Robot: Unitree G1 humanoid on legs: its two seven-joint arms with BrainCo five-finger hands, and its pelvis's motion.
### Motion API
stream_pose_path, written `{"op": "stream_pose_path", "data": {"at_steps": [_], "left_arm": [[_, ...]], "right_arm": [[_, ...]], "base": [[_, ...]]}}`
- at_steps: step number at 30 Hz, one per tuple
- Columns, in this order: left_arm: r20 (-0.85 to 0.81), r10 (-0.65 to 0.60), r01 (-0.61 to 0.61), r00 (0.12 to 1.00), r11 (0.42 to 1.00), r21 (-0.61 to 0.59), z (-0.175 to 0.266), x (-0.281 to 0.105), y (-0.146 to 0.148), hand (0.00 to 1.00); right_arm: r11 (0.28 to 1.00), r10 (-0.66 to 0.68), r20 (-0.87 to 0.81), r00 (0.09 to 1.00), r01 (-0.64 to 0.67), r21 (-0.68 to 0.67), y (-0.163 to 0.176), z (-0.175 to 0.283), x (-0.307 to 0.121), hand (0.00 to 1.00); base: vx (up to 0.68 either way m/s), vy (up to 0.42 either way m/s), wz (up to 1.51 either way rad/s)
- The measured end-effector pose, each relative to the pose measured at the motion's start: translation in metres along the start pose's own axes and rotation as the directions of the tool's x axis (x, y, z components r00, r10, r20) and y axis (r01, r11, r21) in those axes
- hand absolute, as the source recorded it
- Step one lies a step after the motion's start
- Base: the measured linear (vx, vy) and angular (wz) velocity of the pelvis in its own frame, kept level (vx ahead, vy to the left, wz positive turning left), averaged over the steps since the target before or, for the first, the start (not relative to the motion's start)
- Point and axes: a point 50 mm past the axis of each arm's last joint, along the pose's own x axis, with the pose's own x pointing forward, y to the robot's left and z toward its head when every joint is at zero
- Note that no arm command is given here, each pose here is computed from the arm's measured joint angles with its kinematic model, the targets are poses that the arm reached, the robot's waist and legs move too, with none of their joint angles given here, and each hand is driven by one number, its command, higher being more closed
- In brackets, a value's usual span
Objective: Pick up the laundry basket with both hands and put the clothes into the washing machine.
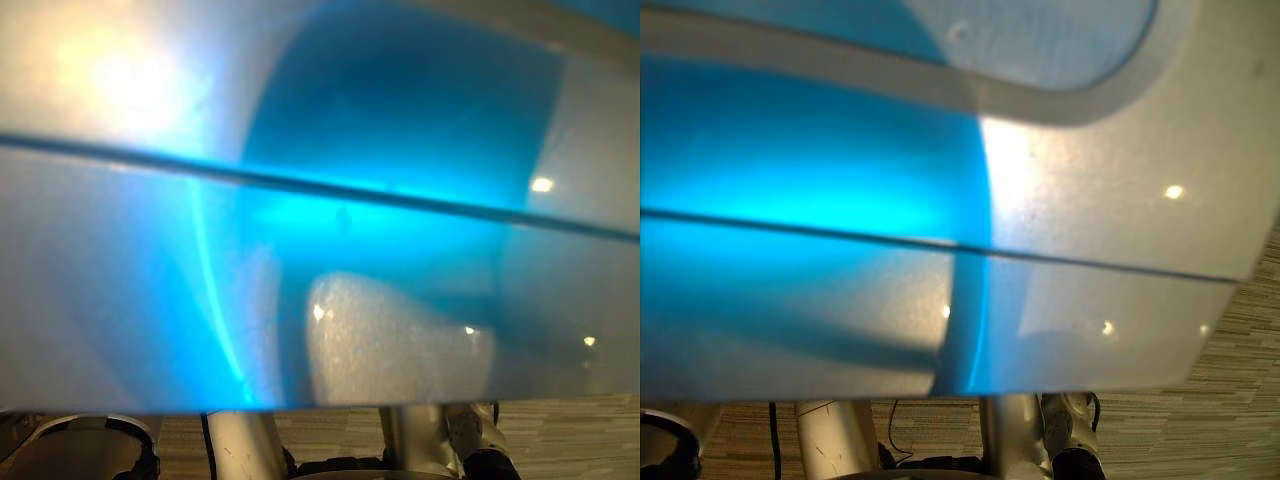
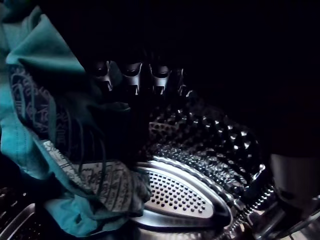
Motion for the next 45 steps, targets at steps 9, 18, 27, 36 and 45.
{"op": "stream_pose_path", "data": {"at_steps": [9, 18, 27, 36, 45], "left_arm": [[-0.018, -0.019, 0.024, 1.000, 0.927, 0.375, 0.008, 0.003, 0.033, 0.00], [-0.194, -0.175, 0.134, 0.965, -0.305, 0.943, -0.036, -0.007, 0.046, 0.00], [-0.411, 0.183, 0.447, 0.893, -0.259, 0.856, -0.092, -0.111, 0.189, 0.00], [-0.529, 0.753, 0.578, 0.392, 0.246, 0.778, -0.106, -0.336, 0.325, 0.00], [-0.393, 0.913, 0.013, 0.113, 0.394, 0.919, -0.062, -0.412, 0.362, 0.00]], "right_arm": [[1.000, -0.009, -0.025, 1.000, 0.008, -0.014, -0.004, -0.004, 0.001, 0.00], [0.999, 0.048, -0.040, 0.998, -0.049, -0.019, -0.002, -0.005, 0.006, 0.00], [1.000, -0.028, -0.031, 0.999, 0.028, 0.000, -0.022, -0.001, 0.009, 0.00], [0.985, -0.156, -0.198, 0.968, 0.139, -0.099, -0.060, -0.040, -0.007, 0.00], [0.969, -0.248, -0.360, 0.899, 0.222, -0.112, -0.089, -0.080, -0.029, 0.00]], "base": [[0.01, 0.004, 0.01], [0.01, 0.002, 0.00], [0.09, -0.003, 0.08], [0.19, 0.023, 0.08], [0.19, -0.020, 0.18]]}}
